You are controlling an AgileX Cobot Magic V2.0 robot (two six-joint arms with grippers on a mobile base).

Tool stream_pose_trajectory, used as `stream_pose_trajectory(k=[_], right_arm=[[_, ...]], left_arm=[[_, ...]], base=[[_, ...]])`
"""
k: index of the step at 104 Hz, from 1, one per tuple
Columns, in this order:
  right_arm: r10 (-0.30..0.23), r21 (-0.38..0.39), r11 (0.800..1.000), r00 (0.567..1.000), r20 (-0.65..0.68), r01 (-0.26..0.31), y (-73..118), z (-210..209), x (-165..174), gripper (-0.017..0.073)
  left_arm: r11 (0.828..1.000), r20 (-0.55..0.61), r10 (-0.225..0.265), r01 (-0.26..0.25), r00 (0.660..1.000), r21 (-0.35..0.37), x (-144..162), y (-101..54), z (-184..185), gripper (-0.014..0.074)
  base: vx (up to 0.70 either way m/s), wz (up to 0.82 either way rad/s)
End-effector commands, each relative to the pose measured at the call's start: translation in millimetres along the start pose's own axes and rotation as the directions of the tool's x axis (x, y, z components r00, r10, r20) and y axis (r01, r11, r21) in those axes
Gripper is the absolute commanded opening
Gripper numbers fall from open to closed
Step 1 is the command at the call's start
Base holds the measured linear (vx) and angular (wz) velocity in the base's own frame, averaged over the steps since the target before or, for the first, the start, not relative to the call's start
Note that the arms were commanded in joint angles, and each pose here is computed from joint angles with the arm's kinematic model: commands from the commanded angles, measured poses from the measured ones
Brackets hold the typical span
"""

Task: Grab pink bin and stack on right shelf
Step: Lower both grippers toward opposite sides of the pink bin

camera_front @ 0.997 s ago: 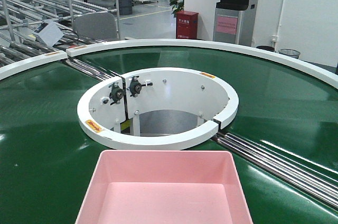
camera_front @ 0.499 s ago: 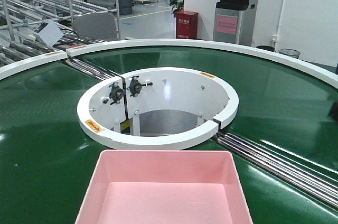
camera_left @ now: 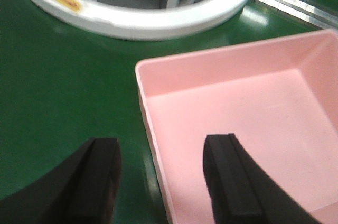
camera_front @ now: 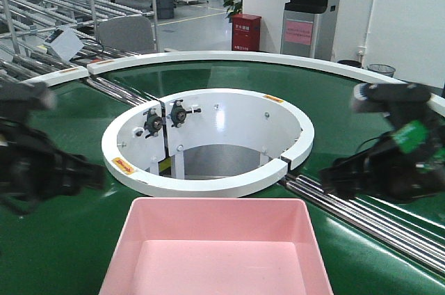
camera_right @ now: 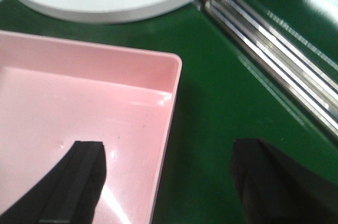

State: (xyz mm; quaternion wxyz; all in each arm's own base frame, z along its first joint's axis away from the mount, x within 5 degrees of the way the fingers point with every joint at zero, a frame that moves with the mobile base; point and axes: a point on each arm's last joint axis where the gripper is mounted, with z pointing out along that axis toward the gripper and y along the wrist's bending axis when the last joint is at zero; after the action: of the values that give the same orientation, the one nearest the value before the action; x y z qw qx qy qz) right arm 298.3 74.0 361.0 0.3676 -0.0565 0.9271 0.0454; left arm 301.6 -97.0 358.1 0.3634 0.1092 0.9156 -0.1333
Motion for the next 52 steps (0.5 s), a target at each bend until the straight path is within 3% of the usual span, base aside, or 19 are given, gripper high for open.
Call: stream_pose_trajectory(k=[1,26,52], right_arm=[[-0.003,-0.005,1.000,0.999,0.040,0.003,3.0,11,-15,0.0529],[-0.006,0.008,1.000,0.991,-0.136,0.007,5.8,89,1,0.0529],[0.016,-0.027,0.999,0.972,-0.234,-0.023,11.3,140,19,0.0529]], left_arm=[[1.000,-0.005,-0.016,0.016,1.000,0.023,-16,-6.3,31,0.0468],[0.998,-0.260,-0.060,0.064,0.964,0.008,-2,-3.0,131,0.0468],[0.996,-0.268,-0.086,0.084,0.960,-0.019,5,0.9,156,0.0459]], base=[[0.00,0.00],[0.00,0.00],[0.00,0.00]])
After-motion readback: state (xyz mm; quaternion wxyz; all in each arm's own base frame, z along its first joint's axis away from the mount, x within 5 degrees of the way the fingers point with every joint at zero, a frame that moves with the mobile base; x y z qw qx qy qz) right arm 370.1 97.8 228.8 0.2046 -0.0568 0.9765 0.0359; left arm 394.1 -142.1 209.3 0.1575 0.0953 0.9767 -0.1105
